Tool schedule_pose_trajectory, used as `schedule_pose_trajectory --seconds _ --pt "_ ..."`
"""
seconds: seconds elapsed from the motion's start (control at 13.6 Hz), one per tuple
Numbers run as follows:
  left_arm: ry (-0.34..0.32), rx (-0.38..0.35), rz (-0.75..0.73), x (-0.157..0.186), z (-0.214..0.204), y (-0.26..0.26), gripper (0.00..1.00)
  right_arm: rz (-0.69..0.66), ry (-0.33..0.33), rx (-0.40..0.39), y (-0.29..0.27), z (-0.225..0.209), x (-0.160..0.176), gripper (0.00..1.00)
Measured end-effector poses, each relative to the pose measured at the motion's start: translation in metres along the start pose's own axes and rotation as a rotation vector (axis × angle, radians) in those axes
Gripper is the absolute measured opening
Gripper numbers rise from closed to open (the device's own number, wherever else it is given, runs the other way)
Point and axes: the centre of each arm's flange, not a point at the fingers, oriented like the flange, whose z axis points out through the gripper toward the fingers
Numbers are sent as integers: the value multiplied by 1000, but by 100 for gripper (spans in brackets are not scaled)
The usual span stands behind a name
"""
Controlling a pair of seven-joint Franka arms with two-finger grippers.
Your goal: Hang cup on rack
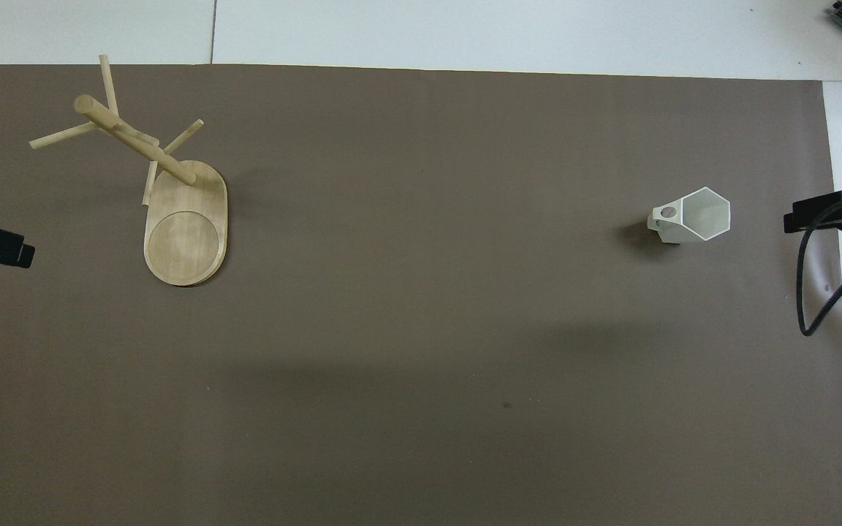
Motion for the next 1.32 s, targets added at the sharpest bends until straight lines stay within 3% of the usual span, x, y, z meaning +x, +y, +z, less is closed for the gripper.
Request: schedule_pose_trajectory --seconds 0.73,1.32 --pt "0 0 0 0 0 0 100 -39 66 -18 -1 129 16 100" --pt "0 0 0 0 0 0 100 -8 83 -35 20 170 27 100"
